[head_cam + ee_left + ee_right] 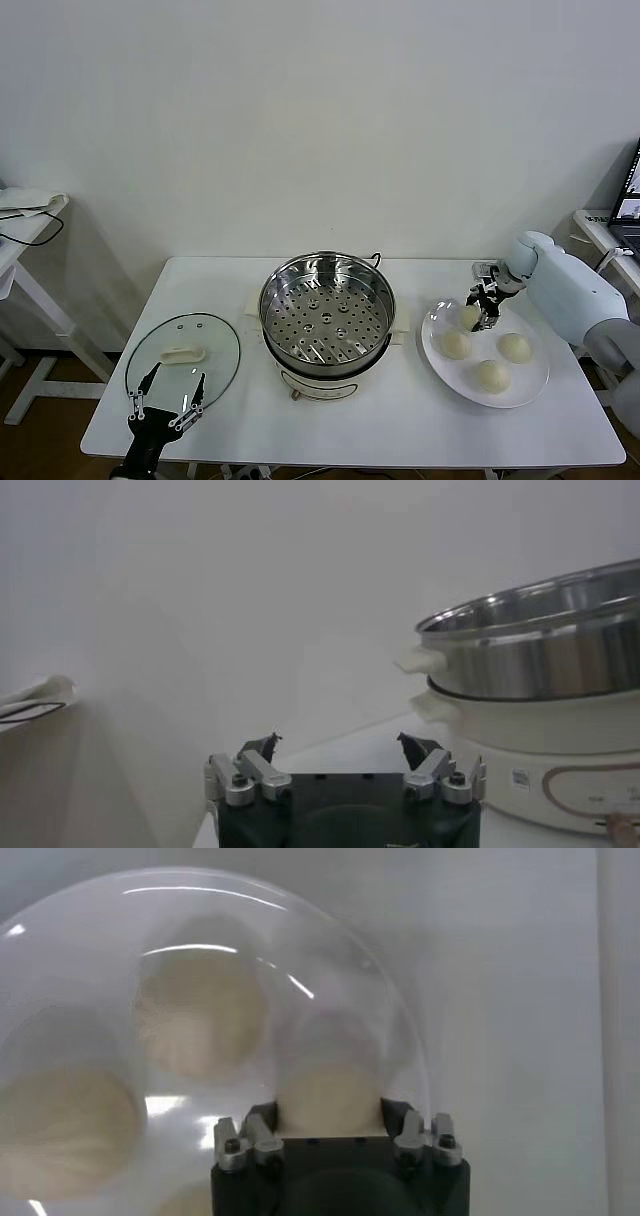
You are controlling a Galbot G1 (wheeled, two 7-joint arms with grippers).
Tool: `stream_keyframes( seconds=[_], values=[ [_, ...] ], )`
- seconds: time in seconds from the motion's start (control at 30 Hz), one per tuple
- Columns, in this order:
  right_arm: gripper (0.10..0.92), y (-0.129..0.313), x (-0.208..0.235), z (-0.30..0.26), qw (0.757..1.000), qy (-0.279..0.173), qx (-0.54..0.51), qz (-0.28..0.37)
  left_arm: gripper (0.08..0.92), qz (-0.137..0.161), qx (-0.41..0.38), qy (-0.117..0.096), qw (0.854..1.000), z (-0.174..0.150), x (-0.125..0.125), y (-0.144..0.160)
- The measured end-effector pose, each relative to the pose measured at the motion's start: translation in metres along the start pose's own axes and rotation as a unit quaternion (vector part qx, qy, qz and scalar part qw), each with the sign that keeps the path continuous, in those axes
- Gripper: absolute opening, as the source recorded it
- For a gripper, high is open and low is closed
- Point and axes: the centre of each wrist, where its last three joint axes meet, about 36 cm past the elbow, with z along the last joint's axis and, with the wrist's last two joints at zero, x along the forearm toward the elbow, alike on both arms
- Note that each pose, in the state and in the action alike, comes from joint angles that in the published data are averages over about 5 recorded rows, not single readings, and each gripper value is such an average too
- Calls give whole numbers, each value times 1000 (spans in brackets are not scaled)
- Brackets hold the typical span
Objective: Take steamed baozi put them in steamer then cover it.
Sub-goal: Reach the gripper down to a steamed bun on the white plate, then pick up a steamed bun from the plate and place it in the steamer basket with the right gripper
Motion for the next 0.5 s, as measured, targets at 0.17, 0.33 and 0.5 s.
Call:
stream_keyframes(
  seconds=[0.17,0.33,0.5],
  values=[
    [648,-7,26,-8,1000,-7,22,11,823,0,-1,-2,1000,-2,-1,1],
    [660,-22,73,-37,995,-25,91,35,823,1,-3,-5,1000,-4,-2,2],
    [677,-37,131,-94,975,-45,208,65,823,3,-4,-8,1000,-5,-3,2]
  ],
)
